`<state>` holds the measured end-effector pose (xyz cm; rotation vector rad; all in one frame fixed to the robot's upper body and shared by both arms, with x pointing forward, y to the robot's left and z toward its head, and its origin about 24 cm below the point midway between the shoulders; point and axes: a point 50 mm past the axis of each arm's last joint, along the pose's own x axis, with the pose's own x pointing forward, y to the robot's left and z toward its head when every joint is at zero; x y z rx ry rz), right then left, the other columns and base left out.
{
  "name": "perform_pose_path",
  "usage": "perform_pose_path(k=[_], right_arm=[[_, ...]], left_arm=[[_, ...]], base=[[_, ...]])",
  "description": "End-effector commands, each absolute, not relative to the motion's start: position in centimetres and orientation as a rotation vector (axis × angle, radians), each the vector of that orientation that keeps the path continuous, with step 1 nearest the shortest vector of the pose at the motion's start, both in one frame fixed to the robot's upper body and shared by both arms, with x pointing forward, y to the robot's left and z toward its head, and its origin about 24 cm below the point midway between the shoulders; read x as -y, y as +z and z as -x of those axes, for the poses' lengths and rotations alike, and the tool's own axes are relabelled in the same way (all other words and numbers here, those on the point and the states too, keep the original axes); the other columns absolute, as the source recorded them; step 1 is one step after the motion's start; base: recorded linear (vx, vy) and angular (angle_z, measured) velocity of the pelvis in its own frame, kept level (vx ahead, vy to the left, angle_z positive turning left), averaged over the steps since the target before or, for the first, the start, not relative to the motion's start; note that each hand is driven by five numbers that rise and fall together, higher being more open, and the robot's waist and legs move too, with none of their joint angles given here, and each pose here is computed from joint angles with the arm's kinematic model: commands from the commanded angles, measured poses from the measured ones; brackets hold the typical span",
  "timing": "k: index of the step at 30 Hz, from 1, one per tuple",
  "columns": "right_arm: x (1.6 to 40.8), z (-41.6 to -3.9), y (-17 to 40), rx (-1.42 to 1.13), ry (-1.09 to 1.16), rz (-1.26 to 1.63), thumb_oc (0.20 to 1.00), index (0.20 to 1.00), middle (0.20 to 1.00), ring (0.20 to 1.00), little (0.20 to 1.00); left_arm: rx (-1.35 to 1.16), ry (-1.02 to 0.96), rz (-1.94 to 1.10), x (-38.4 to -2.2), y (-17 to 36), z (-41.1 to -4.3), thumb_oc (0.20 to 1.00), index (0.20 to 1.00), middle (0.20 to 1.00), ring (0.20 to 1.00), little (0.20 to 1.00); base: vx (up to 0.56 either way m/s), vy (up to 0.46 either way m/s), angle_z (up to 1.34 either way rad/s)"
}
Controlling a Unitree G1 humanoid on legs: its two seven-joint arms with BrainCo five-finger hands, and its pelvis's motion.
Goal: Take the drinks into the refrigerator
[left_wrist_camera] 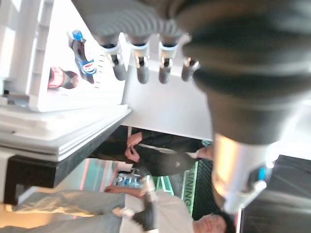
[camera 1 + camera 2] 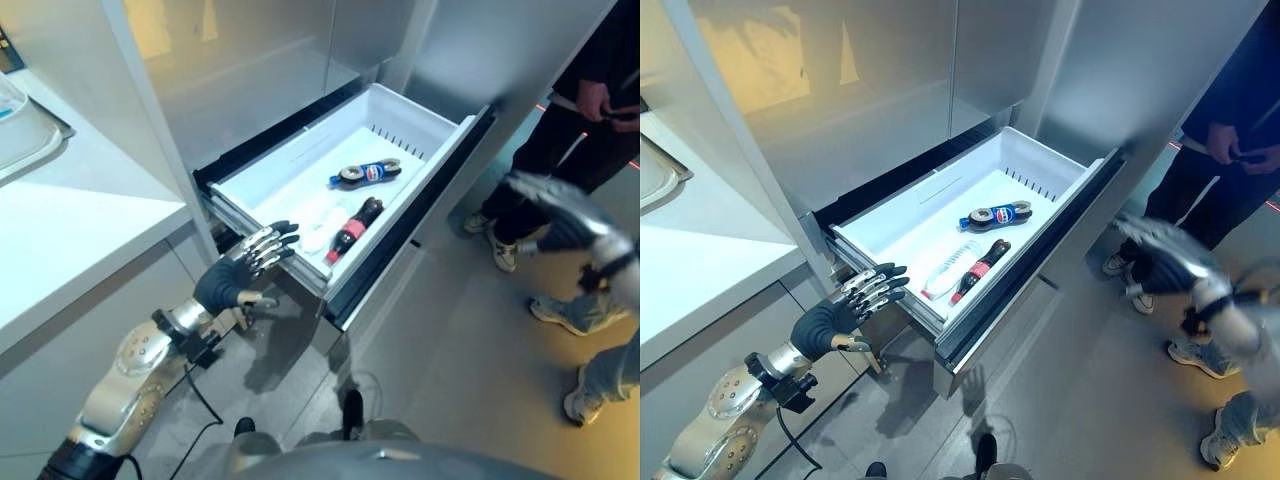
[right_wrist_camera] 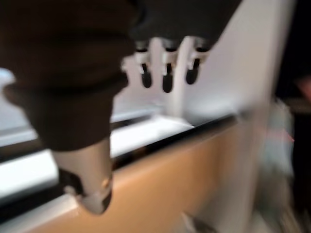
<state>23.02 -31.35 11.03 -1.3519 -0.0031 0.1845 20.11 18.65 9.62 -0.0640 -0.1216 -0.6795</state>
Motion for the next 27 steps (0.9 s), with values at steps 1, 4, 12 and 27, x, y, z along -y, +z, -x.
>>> perform_pose_path(k=[1, 4, 12, 27], right_arm=[[30.1, -25.3, 12.6, 0.103, 0.169, 1.325, 1.0, 1.0, 1.0, 1.0, 1.0], [29.4, -25.8, 9.1, 0.011, 0.216, 1.252, 0.875, 0.875, 0.875, 0.875, 0.875], [25.8, -27.0, 4.1, -0.081, 0.369, 1.161, 0.2, 0.2, 0.2, 0.2, 0.2], [16.5, -33.2, 5.4, 0.091, 0.66, 1.366, 0.2, 0.2, 0.2, 0.2, 0.2]], left_arm=[[0.224, -0.69, 0.014, -18.8, 11.0, -19.8, 1.0, 1.0, 1.0, 1.0, 1.0], [0.241, -0.685, 0.023, -18.6, 11.1, -19.9, 1.0, 1.0, 1.0, 1.0, 1.0], [0.284, -0.686, 0.042, -17.9, 11.4, -20.4, 1.0, 1.0, 1.0, 1.0, 1.0], [0.315, -0.828, 0.087, -14.8, 12.0, -21.8, 1.0, 1.0, 1.0, 1.0, 1.0]], base=[[-0.01, -0.009, -0.04], [-0.01, -0.007, 0.0], [-0.01, -0.006, 0.0], [0.01, -0.029, 0.2]])
